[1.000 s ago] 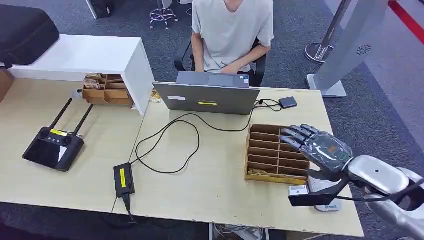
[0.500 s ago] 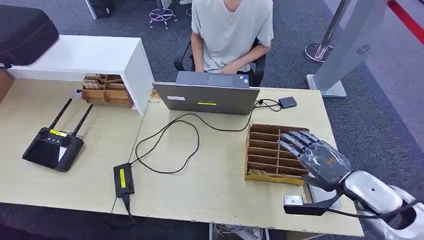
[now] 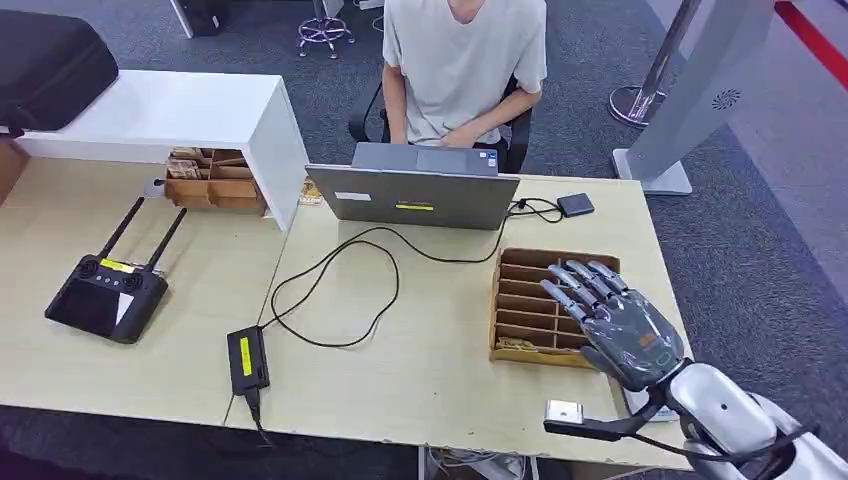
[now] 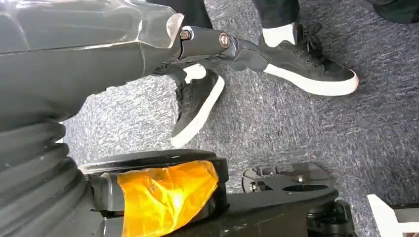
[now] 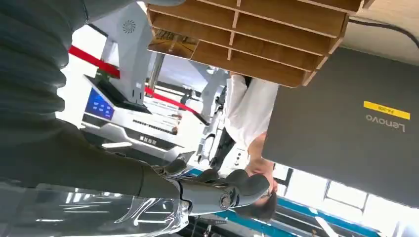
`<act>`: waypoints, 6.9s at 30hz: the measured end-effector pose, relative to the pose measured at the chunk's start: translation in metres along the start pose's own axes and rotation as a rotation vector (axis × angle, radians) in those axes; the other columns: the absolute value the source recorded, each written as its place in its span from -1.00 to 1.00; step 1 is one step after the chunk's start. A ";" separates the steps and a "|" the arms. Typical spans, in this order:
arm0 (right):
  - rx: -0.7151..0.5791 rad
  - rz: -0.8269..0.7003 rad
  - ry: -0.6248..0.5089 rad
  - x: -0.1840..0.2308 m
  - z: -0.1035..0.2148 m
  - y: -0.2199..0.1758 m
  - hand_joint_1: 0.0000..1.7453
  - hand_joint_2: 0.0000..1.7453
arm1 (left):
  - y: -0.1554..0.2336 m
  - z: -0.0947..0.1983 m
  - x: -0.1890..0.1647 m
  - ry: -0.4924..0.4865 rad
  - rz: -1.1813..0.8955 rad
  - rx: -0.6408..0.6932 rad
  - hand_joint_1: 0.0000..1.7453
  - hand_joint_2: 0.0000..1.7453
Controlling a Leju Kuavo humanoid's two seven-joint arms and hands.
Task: Pass the card to the sensor for recognition and then transmit it.
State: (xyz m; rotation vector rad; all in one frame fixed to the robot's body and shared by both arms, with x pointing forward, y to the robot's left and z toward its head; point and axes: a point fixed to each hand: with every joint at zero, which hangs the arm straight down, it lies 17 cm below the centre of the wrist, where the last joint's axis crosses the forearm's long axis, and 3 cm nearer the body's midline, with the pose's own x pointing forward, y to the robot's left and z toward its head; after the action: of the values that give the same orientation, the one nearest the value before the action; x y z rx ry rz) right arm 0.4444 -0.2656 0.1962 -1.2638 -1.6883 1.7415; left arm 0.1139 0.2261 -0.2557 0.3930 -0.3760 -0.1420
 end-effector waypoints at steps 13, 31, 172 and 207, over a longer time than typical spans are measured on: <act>0.049 -0.007 0.015 -0.003 0.001 0.008 -1.00 1.00 | 0.000 0.000 -0.001 0.005 0.010 0.002 -1.00 1.00; 0.137 -0.014 0.020 -0.014 0.012 0.019 -1.00 1.00 | 0.002 0.000 -0.003 0.018 0.030 0.006 -1.00 1.00; -0.016 -0.068 0.207 0.046 0.002 0.084 -1.00 1.00 | 0.002 0.000 -0.005 0.030 0.054 0.009 -1.00 1.00; 0.055 0.027 0.391 -0.033 0.047 0.121 -1.00 1.00 | 0.002 0.000 -0.006 0.040 0.069 0.011 -1.00 1.00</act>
State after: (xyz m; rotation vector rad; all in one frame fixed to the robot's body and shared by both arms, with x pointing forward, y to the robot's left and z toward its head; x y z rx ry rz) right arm 0.4591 -0.3418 0.0875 -1.4921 -1.3940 1.4269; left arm 0.1083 0.2295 -0.2571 0.3931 -0.3508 -0.0649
